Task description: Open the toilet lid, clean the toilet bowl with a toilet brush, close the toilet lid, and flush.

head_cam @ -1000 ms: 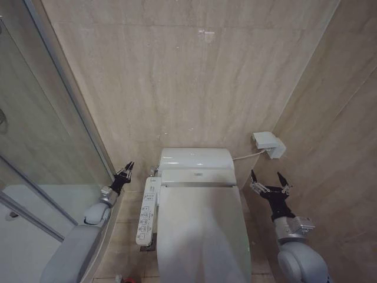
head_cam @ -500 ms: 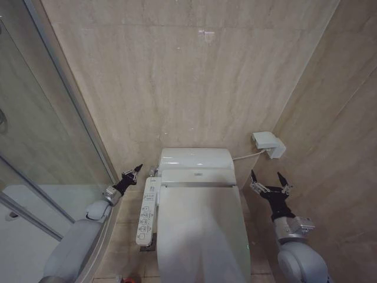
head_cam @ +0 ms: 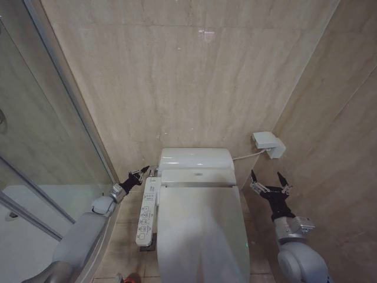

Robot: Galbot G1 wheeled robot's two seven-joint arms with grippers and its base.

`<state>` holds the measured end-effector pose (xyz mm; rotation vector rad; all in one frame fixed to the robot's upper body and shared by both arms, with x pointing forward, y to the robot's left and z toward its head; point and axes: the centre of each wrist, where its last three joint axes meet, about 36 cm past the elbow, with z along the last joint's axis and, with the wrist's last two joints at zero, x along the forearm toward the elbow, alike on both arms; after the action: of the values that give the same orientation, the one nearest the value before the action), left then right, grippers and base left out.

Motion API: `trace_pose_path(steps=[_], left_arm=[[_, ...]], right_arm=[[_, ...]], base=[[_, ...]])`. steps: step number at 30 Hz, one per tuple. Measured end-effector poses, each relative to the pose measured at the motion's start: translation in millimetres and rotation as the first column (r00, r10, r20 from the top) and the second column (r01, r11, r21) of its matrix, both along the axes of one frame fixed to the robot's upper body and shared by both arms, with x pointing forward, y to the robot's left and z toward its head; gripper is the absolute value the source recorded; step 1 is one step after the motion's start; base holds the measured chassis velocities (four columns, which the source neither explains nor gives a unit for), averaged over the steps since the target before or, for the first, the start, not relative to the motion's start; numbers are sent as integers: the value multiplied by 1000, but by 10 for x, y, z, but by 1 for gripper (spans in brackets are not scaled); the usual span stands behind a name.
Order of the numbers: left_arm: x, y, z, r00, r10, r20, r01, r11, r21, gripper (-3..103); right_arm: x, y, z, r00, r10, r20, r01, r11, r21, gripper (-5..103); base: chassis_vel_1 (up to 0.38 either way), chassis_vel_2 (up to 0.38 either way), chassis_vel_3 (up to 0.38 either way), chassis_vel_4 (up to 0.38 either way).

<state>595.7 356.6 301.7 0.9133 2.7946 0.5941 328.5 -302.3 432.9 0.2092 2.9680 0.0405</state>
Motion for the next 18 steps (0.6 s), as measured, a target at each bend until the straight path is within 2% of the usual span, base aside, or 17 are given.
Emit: trace_pose_path(steps=[7,10,18], left_arm=[[28,15,-29,999,-44,-15,44,999,22,0],[50,43,-31,997,-71,-20,72,996,48,0],[61,67,-27,996,-91,-27,92,994,58,0]], right_arm=[[0,0,0,1000,0,0,0,1000,0,100],[0,0,0,1000,0,0,0,1000,0,100],[0,0,0,1000,0,0,0,1000,0,100]], base=[[0,0,0,0],[0,0,0,0],[0,0,0,0]])
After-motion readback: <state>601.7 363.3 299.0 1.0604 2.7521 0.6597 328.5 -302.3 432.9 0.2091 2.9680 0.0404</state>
